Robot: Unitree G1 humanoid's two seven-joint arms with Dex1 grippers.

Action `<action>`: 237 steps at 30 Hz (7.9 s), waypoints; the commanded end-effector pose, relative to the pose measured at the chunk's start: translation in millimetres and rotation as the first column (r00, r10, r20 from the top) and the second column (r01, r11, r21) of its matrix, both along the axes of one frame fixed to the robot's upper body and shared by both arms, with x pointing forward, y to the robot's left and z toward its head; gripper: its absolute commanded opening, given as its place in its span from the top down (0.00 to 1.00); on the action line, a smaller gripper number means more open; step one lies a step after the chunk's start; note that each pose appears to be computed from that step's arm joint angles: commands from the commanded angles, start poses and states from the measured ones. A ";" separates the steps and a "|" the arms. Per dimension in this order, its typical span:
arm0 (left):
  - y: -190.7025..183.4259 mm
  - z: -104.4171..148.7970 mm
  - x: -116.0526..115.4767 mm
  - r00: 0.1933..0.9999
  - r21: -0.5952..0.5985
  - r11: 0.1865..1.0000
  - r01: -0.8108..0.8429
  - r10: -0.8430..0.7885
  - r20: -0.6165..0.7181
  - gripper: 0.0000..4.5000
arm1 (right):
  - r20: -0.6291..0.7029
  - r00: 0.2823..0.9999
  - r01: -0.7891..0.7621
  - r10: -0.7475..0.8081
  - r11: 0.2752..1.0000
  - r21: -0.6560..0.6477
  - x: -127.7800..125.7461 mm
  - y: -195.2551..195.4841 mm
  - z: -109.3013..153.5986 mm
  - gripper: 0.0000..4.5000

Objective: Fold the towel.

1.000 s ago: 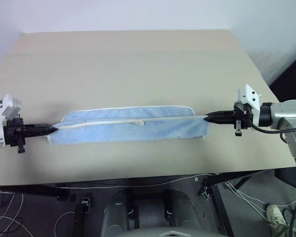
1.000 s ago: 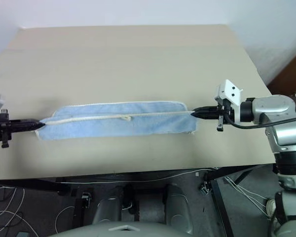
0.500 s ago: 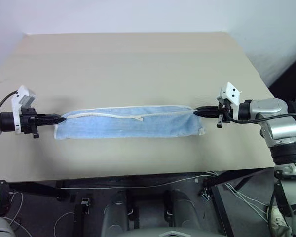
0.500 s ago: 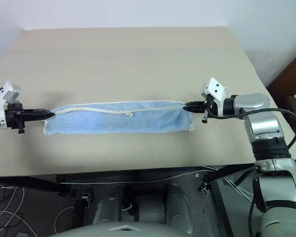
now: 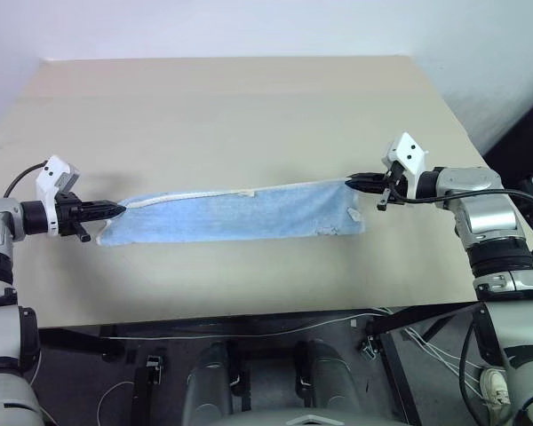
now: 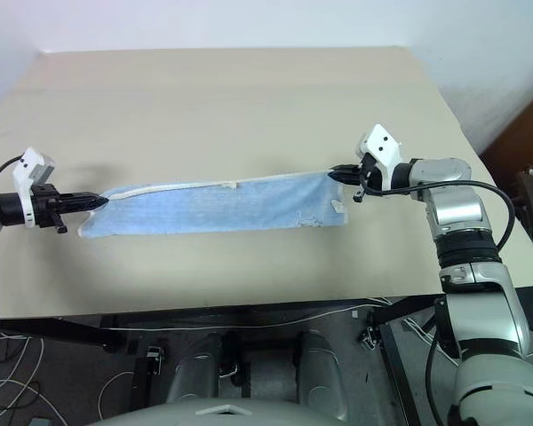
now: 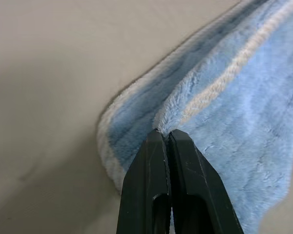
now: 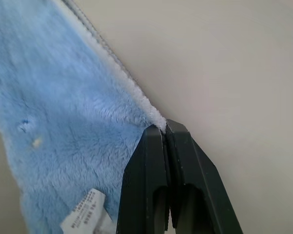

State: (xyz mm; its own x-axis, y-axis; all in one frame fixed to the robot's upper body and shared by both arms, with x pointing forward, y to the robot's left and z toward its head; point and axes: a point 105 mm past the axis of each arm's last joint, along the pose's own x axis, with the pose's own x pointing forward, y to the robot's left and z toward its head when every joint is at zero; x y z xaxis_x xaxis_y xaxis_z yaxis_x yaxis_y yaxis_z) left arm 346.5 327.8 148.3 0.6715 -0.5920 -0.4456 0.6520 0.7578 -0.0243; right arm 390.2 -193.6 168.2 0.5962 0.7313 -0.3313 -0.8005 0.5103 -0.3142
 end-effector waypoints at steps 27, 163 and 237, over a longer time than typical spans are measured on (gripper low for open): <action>37.5 58.3 8.9 0.922 -0.125 0.963 -0.237 0.264 0.284 0.00 | -0.169 0.982 0.122 -0.080 0.958 0.258 -3.8 -13.3 18.7 0.13; -151.5 51.6 -42.3 0.885 -0.219 0.902 0.372 -0.274 0.377 0.09 | -0.334 0.914 0.024 0.231 0.791 0.611 -65.9 128.5 21.9 0.32; -58.0 38.1 -91.5 0.903 -0.447 0.828 -0.340 0.420 0.092 0.01 | 0.042 0.955 -0.296 0.293 0.938 0.180 -47.5 159.9 -8.2 0.01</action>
State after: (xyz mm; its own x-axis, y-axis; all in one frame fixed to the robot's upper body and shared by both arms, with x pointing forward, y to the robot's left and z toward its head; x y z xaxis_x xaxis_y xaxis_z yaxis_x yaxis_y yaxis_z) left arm 260.3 270.3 175.0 0.9105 -0.3991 -0.1086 0.3567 0.8905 -0.2823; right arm 344.1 -36.7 153.1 0.3658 0.9156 -0.1672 -0.9240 0.3358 -0.1829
